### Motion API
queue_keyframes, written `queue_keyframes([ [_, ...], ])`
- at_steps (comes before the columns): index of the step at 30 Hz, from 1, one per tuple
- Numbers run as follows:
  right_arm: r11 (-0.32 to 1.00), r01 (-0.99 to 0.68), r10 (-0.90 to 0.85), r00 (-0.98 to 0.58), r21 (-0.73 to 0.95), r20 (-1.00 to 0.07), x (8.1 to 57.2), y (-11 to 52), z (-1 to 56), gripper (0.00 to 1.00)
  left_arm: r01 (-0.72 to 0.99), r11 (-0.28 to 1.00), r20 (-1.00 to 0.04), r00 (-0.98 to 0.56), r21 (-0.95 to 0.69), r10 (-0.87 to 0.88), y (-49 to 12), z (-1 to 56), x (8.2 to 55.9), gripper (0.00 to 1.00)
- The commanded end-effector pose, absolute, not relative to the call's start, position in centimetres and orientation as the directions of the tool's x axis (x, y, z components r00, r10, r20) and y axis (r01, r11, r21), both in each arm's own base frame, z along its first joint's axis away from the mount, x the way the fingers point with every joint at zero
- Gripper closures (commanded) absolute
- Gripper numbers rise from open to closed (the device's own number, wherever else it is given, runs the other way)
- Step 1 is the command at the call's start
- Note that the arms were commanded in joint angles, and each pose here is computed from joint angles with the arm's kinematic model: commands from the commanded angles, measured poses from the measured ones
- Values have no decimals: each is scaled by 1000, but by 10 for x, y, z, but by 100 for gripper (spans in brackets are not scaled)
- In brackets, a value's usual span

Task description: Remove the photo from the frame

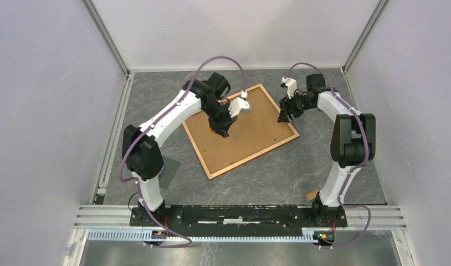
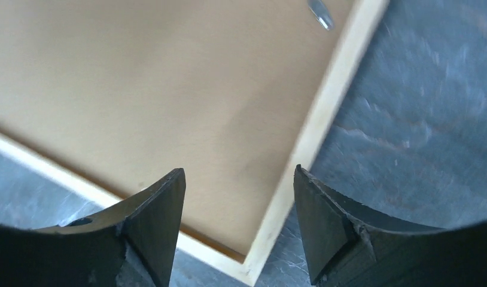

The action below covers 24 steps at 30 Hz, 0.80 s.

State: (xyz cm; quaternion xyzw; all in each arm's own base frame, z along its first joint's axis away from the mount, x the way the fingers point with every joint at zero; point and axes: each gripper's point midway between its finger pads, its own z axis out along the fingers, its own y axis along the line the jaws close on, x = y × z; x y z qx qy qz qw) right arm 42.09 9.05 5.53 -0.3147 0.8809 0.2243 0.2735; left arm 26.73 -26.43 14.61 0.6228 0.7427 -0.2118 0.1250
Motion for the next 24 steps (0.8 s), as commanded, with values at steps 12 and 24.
queue_keyframes([
  [12,24,-998,-463,45,-64,-885,310,222,171,29,736,331,-497,-654,-590,570,-307,205,289,98],
  [24,-62,-981,-476,193,-186,-858,300,282,177,60,642,339,-443,-740,-687,506,-318,206,286,98],
])
